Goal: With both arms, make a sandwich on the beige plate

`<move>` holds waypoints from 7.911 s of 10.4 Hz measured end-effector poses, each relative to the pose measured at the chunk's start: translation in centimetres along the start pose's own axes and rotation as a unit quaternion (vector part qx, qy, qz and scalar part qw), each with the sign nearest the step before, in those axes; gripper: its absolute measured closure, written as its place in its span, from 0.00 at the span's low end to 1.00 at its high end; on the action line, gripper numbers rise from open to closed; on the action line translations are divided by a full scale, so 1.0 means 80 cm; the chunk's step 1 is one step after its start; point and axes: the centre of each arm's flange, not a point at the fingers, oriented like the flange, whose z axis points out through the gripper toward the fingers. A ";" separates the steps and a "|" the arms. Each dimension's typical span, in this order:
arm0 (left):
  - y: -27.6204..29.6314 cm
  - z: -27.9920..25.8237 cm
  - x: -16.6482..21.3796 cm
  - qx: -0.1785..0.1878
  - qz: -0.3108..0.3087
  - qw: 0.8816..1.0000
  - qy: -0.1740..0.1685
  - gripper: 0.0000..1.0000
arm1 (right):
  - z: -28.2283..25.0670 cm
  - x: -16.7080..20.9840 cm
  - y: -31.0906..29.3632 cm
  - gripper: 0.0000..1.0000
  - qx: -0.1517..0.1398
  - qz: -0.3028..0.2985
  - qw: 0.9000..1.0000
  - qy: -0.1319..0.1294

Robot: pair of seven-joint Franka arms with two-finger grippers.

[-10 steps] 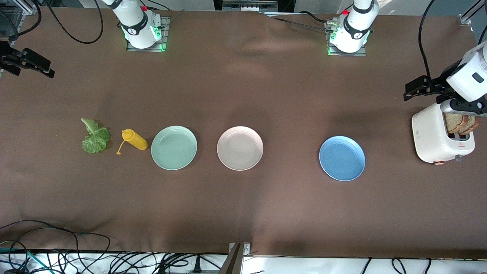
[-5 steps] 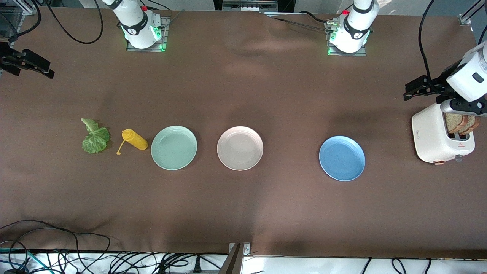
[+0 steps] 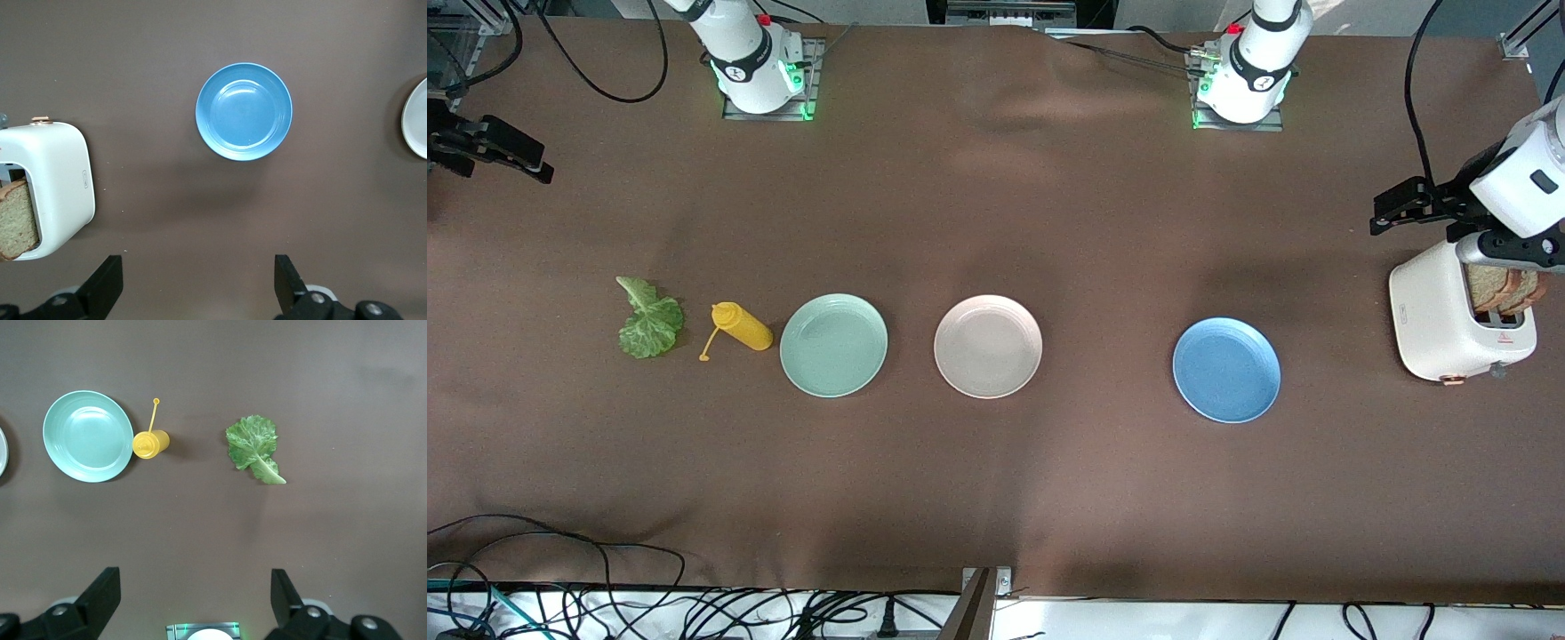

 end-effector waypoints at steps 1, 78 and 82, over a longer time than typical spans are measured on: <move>0.000 0.000 0.000 0.000 0.000 1.000 0.000 0.00 | 0.000 0.000 0.001 0.00 0.000 0.001 1.000 0.000; -0.344 0.156 -0.005 -0.104 0.041 0.985 -0.129 0.90 | 0.029 0.024 -0.006 0.00 -0.001 -0.010 1.000 -0.011; -0.215 0.145 0.047 -0.212 -0.001 0.971 -0.113 0.90 | 0.029 0.023 -0.006 0.00 -0.001 -0.010 1.000 -0.011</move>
